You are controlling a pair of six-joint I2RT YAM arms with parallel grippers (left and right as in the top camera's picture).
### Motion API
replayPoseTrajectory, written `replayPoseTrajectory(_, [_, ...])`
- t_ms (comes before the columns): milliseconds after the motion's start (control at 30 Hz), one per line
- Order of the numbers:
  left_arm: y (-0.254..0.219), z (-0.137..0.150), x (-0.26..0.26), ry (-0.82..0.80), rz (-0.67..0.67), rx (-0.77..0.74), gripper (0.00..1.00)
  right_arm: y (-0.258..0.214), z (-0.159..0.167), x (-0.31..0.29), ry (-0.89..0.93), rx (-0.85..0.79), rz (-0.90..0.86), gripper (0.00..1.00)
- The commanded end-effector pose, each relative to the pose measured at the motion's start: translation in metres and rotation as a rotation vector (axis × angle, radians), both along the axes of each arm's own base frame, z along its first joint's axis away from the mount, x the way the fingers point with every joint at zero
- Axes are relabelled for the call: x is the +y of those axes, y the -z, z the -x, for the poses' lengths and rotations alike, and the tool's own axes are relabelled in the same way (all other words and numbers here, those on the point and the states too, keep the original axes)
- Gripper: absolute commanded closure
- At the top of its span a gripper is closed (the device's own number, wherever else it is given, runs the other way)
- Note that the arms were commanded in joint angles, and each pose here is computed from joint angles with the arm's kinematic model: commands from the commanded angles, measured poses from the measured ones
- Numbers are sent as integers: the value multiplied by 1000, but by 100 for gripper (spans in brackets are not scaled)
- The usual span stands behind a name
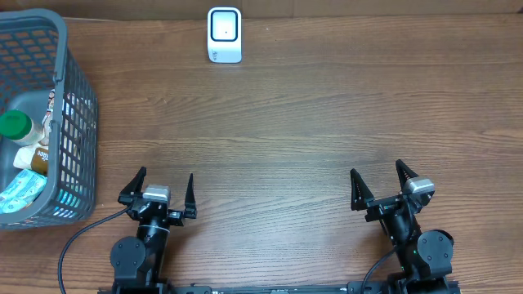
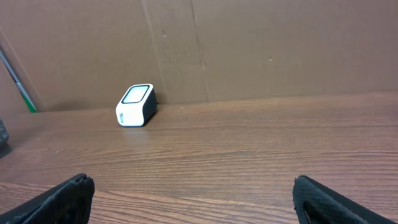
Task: Scan the item barcode
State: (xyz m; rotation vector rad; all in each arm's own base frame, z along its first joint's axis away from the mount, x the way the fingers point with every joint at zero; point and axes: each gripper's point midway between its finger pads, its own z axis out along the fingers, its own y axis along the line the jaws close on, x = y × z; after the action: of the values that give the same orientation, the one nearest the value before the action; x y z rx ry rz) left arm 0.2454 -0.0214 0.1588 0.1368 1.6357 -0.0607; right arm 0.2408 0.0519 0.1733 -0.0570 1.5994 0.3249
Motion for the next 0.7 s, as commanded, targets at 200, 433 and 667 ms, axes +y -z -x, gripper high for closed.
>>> replayPoseTrajectory(200, [-55, 10, -1, 2, 105, -39, 0, 2, 0, -1, 5, -5, -1, 0])
replayPoseTrajectory(433, [-91, 7, -2, 0, 148, 55, 0, 2, 0, -1, 5, -5, -1, 0])
replayPoseTrajectory(667, [-130, -6, -19, 76, 211, 245, 1, 2, 0, -1, 5, -5, -1, 0])
